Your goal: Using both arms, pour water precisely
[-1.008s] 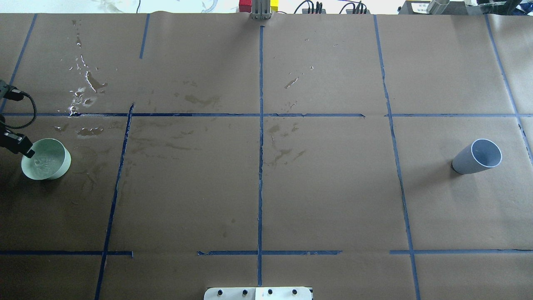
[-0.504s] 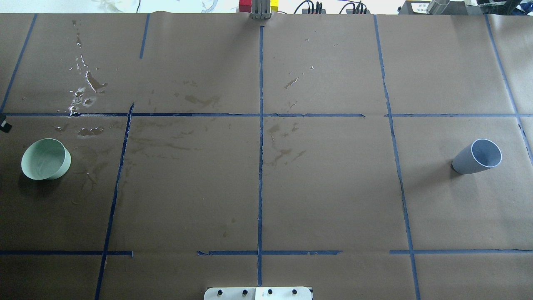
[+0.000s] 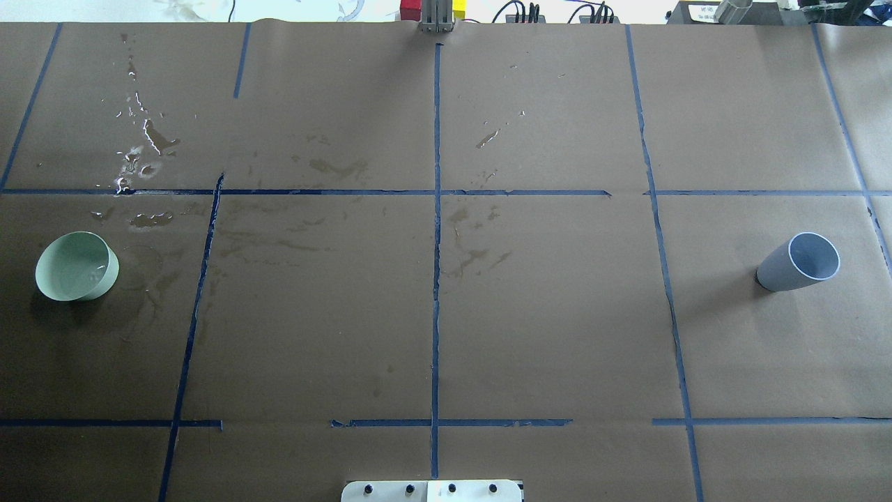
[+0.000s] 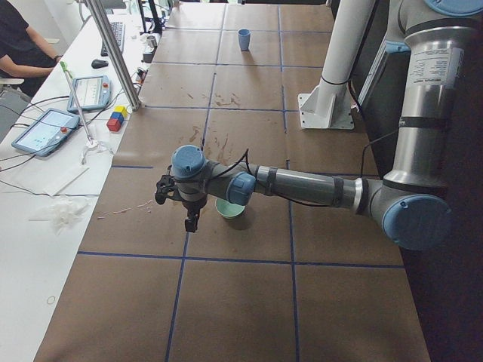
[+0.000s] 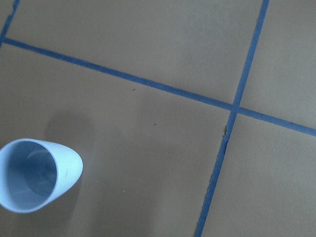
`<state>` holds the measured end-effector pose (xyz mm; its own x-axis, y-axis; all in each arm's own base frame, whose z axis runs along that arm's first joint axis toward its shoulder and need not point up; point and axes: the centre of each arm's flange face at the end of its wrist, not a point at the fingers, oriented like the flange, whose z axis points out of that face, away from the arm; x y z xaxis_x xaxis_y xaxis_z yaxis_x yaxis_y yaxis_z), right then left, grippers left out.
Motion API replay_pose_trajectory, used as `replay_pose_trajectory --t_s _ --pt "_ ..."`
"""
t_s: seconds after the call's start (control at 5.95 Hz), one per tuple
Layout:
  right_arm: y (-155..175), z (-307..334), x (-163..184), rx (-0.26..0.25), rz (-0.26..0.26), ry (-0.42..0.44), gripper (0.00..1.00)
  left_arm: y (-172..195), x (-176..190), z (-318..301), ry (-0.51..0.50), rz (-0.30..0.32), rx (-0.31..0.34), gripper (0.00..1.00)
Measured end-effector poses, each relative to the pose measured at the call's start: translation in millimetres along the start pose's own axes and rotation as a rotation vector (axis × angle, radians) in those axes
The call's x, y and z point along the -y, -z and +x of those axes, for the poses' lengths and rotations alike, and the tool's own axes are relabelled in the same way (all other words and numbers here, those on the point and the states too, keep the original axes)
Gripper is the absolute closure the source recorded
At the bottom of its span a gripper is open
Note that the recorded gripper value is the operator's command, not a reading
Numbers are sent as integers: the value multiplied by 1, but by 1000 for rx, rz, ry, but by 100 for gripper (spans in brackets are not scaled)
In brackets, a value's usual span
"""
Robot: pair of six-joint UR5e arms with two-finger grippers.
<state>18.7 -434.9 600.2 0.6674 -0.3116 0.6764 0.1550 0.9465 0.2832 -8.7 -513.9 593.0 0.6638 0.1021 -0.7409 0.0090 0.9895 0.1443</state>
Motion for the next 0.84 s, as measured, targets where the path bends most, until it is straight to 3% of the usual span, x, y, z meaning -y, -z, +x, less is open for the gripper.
replay_pose_trajectory --t_s 0.17,0.34,0.84 --pt "-4 4 1 7 -74 24 0 0 -16 -19 4 -16 8 0" --pt "-2 8 0 13 -113 45 0 1 -23 -26 22 -41 16 0" --pt "-6 20 -11 -15 -150 41 0 3 -32 -30 -24 -66 22 0"
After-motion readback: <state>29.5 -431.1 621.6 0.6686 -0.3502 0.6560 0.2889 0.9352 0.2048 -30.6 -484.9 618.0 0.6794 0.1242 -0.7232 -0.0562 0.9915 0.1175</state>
